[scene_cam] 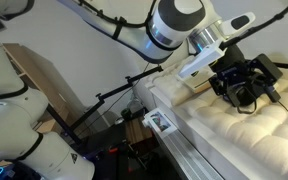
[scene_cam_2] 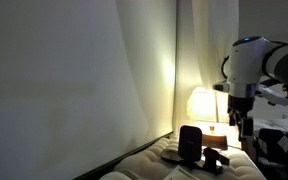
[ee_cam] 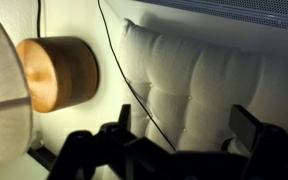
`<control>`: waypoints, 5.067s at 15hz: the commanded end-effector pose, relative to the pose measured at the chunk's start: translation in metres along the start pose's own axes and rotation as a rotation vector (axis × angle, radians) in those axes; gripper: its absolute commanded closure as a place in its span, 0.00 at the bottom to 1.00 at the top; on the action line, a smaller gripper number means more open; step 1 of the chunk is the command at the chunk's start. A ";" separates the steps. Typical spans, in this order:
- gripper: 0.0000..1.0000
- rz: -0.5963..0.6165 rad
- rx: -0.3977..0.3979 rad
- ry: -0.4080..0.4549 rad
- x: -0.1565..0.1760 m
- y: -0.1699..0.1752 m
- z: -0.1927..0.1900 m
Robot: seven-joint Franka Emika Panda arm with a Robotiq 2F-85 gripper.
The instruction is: Pick up the black watch and put it on top of the white book
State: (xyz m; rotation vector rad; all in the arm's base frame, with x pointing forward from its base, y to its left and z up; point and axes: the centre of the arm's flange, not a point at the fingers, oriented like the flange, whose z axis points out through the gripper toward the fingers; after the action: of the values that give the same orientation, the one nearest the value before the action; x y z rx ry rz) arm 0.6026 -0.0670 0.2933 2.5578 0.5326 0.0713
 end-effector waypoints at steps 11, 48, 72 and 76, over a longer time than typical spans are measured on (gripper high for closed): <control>0.00 -0.497 0.108 0.156 0.014 -0.021 0.037; 0.00 -0.710 0.256 0.047 0.053 -0.058 0.057; 0.00 -0.870 0.256 0.125 0.055 -0.064 0.053; 0.00 -0.870 0.256 0.125 0.055 -0.064 0.053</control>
State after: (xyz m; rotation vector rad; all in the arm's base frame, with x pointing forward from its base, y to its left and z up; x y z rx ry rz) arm 0.6379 -0.0210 0.2128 2.3294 1.7339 -0.1561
